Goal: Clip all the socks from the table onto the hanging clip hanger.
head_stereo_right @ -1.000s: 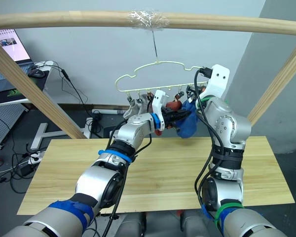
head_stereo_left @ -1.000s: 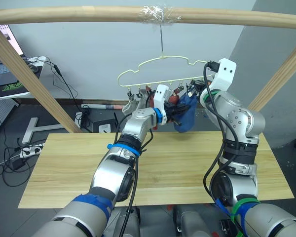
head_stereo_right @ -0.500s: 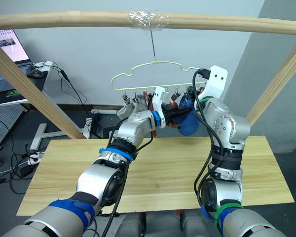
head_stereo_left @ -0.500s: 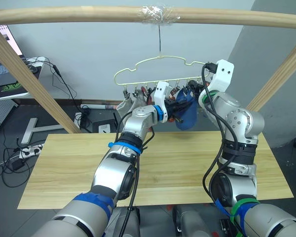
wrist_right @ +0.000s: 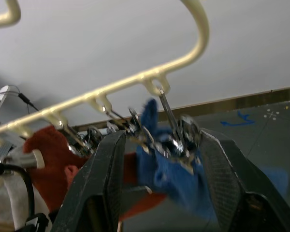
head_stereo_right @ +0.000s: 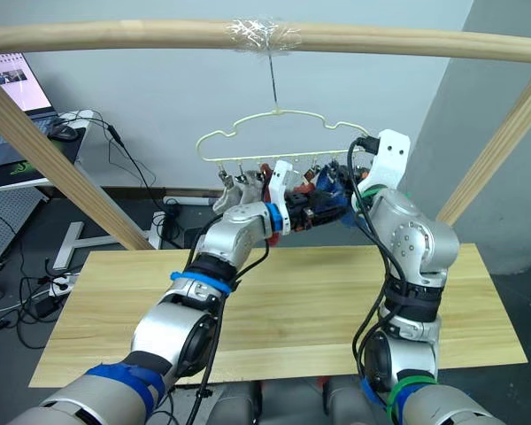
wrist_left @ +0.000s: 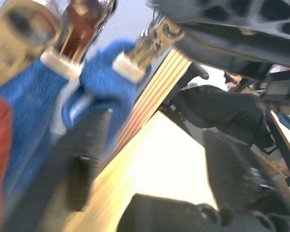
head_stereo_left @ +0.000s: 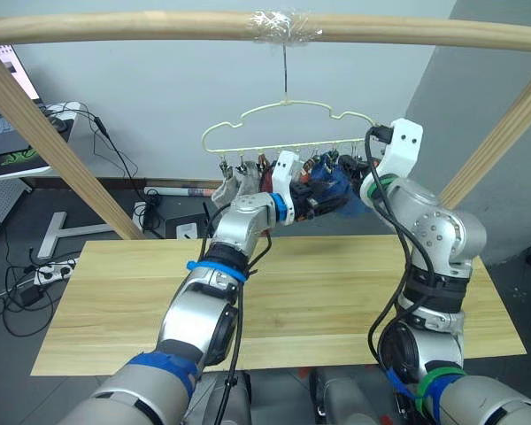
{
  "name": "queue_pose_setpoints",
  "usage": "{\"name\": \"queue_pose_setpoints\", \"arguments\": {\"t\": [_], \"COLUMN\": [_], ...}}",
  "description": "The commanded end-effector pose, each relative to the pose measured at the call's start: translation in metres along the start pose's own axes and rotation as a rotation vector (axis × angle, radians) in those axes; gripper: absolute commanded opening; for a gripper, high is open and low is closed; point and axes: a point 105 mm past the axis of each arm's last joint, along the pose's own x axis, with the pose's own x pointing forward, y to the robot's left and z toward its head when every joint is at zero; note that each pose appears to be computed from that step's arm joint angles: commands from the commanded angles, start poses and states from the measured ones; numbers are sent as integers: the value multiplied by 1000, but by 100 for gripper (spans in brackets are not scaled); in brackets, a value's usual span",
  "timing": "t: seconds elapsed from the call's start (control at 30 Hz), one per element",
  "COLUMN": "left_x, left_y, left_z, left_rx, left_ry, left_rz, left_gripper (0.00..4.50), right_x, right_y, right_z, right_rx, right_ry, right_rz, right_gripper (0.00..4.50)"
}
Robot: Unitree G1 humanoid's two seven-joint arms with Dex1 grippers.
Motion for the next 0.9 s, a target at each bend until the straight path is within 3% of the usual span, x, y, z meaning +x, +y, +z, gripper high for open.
{"name": "queue_pose_setpoints", "arguments": {"t": [0.03, 0.23, 0.57, 0.9], "left_x": [-17, -67, -157, -218], "left_y": [-9, -12, -16, -22], "left_z": [8, -13, -71, -102], "left_rx": [12, 12, -24, -6], "left_ry": [-33, 3, 168, 121], "left_rz": [-33, 34, 271, 537], "left_gripper": [447, 447, 447, 447], "right_x": [-24, -65, -121, -142], "right_y": [4, -6, -44, -52], "right_z": [0, -39, -129, -164], "right_rx": [-57, -168, -221, -191], "right_ry": [-28, 50, 252, 290], "right_rz": [72, 152, 138, 116], "right_gripper": [240, 240, 240, 240]}}
